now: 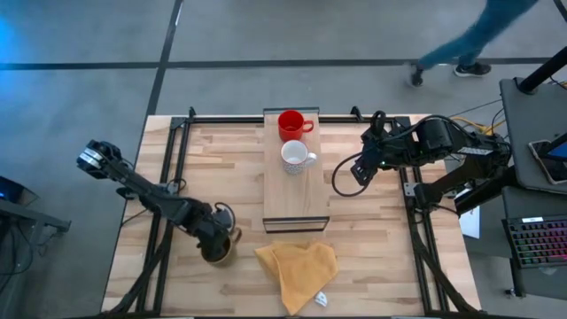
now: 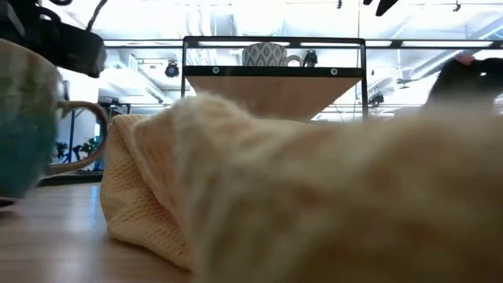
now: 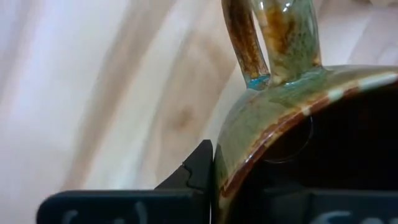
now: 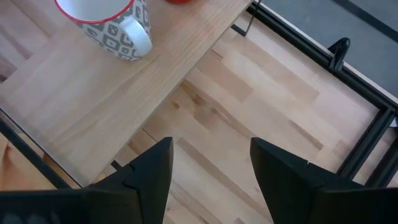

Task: Stack small to large cups/mugs on shelf
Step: Put the brown mug on the shelf

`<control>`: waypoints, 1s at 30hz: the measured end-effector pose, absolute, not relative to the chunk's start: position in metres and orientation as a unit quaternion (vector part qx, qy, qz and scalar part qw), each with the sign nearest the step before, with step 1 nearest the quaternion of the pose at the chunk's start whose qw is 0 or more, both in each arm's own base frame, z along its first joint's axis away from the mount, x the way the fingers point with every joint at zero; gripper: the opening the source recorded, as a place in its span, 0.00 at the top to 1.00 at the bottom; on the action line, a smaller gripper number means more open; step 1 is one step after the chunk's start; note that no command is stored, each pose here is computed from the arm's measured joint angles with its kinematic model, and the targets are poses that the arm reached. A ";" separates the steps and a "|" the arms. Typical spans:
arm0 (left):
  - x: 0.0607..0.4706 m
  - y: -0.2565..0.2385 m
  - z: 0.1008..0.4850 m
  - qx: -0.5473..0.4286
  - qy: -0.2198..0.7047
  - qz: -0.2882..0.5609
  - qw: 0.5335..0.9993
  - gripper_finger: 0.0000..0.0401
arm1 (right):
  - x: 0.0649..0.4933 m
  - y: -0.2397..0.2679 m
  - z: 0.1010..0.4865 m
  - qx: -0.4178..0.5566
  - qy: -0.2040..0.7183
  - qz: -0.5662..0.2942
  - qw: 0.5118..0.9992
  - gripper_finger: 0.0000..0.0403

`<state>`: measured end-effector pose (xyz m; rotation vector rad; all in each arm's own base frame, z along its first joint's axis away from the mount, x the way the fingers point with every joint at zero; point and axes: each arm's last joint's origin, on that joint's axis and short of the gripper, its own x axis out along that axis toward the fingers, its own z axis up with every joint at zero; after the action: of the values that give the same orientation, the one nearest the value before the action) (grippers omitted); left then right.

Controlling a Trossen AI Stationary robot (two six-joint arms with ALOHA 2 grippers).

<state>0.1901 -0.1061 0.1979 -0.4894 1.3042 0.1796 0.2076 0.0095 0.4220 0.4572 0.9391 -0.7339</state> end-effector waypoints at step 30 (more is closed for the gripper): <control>0.203 -0.083 0.208 0.164 0.565 -0.166 0.791 0.96 | 0.208 0.009 0.422 0.250 0.431 -0.352 0.792 0.48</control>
<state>0.2028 -0.0829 0.2080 0.3532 1.2166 -0.3565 0.2077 0.0093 0.4217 0.5387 0.9269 -0.7573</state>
